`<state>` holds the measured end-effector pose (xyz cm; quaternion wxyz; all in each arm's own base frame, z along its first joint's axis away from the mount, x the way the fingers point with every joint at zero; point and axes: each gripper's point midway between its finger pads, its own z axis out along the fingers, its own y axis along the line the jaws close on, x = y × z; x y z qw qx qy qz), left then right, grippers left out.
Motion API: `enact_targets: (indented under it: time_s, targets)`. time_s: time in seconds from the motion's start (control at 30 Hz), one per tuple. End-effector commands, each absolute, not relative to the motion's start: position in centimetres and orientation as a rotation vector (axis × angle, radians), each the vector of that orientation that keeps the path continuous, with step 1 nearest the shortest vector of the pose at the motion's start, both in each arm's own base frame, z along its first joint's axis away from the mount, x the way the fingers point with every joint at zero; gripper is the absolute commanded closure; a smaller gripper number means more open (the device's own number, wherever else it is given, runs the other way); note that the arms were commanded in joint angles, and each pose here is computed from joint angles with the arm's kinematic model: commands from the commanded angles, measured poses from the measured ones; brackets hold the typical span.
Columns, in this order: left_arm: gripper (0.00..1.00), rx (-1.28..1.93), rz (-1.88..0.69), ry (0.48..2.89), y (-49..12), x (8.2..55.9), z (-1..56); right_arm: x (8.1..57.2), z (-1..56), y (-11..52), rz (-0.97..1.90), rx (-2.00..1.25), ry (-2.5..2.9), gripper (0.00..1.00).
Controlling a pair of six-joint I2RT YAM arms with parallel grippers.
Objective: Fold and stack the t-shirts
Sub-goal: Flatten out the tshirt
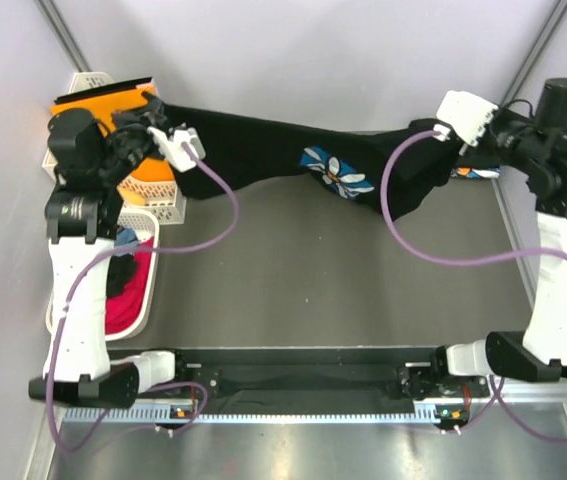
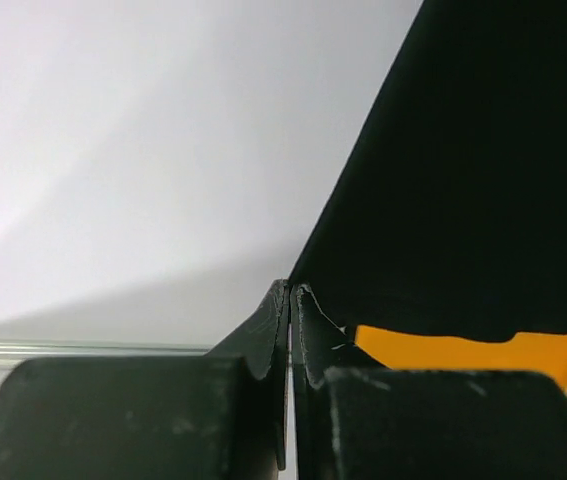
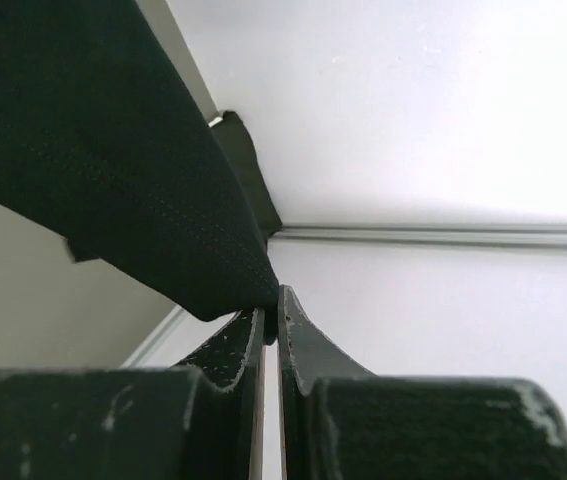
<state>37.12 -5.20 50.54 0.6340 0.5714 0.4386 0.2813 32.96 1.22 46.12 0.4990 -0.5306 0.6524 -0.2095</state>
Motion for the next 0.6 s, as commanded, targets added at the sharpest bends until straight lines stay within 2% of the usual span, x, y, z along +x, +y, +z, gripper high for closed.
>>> enact_targets:
  time_s: [0.0, 0.17, 0.27, 0.37, 0.5, 0.53, 0.57]
  targets:
    - [1.0, 1.342, 0.472, 1.176, -5.3, 34.0, 46.7, 28.5, 45.5, 0.0, -0.497, -1.266, 1.677, 1.0]
    - [1.0, 1.321, 0.542, 1.153, -4.6, 32.9, 47.7, 27.2, 50.9, -2.1, -0.749, -1.147, 1.525, 1.0]
    - [1.0, 1.344, 0.602, 1.112, -4.4, 34.6, 47.9, 29.0, 52.2, -3.0, -0.865, -1.146, 1.468, 1.0]
    - [1.0, 1.337, 0.669, 1.063, -4.2, 38.6, 48.9, 33.2, 53.6, -3.7, -0.987, -1.139, 1.394, 1.0]
    - [1.0, 1.333, 0.789, 1.023, -3.5, 45.4, 49.3, 39.6, 58.6, -4.3, -1.183, -1.035, 1.187, 1.0]
    - [1.0, 1.35, 0.814, 1.023, -3.3, 47.8, 48.7, 43.0, 57.5, -4.5, -1.196, -1.049, 1.2, 1.0]
    - [1.0, 1.332, 0.898, 0.944, -3.2, 49.2, 50.2, 43.3, 60.1, -5.7, -1.255, -0.994, 1.158, 1.0]
